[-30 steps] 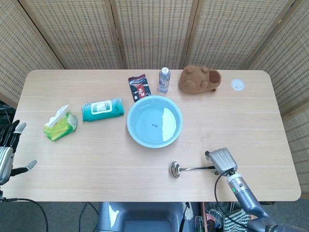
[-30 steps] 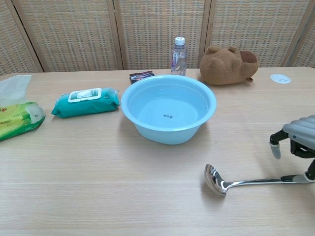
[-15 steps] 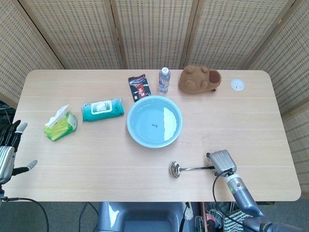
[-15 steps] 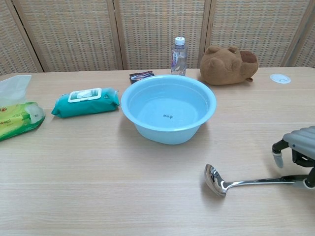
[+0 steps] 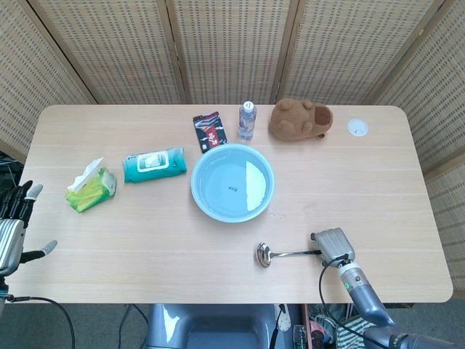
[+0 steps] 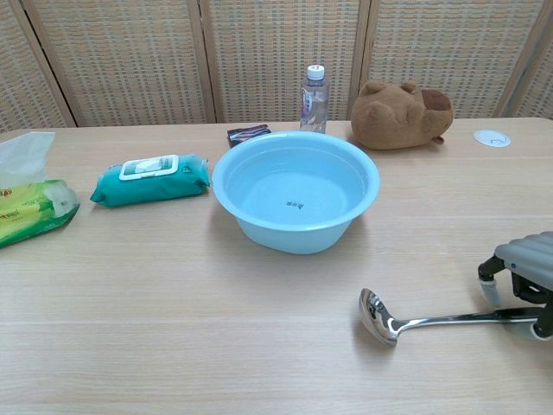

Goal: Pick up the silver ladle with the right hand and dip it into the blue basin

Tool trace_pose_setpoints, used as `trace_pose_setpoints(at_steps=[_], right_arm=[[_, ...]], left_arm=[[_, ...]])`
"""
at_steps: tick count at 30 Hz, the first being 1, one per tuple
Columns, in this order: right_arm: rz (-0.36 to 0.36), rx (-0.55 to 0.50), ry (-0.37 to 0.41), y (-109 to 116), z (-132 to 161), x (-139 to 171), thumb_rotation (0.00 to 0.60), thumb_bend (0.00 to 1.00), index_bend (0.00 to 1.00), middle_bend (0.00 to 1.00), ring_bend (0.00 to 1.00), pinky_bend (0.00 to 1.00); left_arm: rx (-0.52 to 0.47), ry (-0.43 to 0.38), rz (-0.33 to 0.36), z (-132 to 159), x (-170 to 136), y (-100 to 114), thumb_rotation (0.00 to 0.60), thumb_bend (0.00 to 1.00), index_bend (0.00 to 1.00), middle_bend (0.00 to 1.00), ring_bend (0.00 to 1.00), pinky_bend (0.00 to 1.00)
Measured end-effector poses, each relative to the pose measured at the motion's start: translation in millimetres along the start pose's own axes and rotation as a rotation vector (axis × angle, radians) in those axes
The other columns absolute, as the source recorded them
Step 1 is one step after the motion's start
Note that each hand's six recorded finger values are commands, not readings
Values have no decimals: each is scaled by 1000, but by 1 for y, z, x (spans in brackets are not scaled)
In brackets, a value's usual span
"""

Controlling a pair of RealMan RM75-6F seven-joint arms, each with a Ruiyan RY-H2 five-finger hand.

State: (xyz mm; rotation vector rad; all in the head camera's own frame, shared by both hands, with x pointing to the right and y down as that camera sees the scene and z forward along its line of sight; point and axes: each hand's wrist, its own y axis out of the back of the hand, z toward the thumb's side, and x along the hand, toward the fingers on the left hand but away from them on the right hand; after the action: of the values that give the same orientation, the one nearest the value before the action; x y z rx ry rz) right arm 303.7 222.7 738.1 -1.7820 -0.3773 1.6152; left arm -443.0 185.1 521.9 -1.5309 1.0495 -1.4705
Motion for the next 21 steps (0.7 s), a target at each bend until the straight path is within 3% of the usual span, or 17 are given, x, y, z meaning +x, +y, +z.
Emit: trace_pose_setpoints(at_steps=[21], right_arm=[[59, 34, -17, -6, 2, -6, 600, 312, 506, 985, 906, 1000]], left_arm=[[-1, 5, -4, -1, 2, -1, 600, 0, 0, 0, 0, 0]])
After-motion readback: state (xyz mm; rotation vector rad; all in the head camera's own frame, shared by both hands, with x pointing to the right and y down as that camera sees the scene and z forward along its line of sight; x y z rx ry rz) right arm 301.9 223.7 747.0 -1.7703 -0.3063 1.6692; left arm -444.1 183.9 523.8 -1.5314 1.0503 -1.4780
